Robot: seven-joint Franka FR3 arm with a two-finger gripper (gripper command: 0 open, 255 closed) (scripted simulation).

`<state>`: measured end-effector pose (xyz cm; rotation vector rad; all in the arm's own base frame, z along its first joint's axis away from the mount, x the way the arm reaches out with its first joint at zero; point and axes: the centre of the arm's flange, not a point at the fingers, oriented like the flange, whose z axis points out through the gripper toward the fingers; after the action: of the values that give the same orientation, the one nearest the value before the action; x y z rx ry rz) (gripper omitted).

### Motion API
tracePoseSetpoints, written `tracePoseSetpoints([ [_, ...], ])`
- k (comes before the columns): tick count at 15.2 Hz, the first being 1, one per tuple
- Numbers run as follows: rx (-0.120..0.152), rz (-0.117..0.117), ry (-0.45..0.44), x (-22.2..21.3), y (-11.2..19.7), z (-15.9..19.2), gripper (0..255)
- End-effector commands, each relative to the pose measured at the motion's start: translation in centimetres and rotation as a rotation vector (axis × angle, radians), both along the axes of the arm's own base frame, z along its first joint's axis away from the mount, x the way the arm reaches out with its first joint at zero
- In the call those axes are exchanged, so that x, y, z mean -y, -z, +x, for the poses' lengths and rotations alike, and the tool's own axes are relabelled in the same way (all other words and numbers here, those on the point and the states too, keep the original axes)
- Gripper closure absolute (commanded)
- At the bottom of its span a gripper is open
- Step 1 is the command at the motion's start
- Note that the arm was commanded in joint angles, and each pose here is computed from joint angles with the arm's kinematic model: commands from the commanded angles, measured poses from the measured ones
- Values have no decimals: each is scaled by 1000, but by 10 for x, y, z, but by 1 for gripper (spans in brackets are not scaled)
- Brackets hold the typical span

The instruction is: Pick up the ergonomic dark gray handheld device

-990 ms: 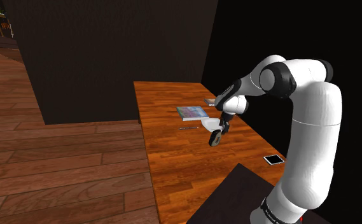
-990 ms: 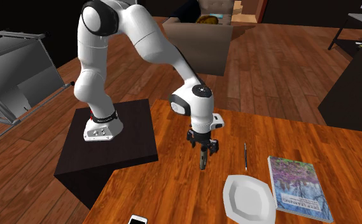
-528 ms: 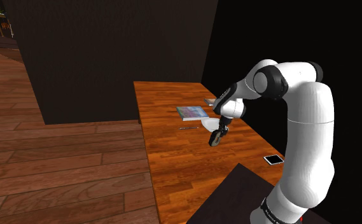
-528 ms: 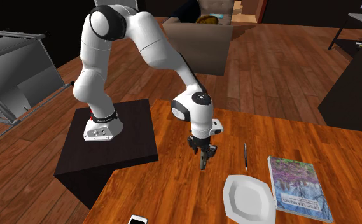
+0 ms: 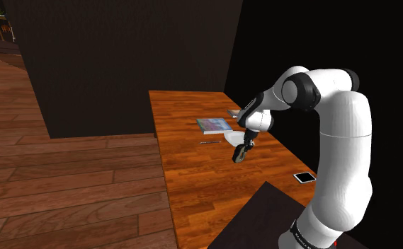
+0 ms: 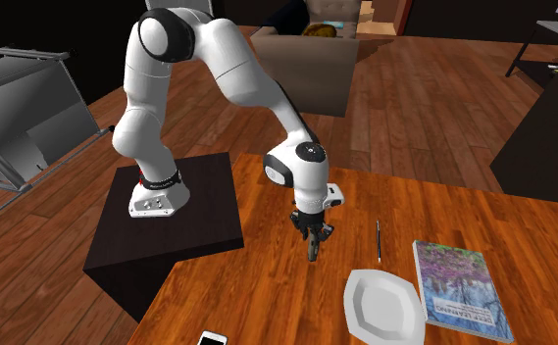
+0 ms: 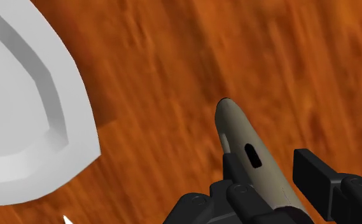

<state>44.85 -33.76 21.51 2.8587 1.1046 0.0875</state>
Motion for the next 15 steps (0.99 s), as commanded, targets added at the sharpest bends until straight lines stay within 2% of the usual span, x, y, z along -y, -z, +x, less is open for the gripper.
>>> tracePoseSetpoints([
  [1, -1, 1, 0, -2, 0, 0, 255],
  [15, -1, 1, 0, -2, -74, 0, 255],
])
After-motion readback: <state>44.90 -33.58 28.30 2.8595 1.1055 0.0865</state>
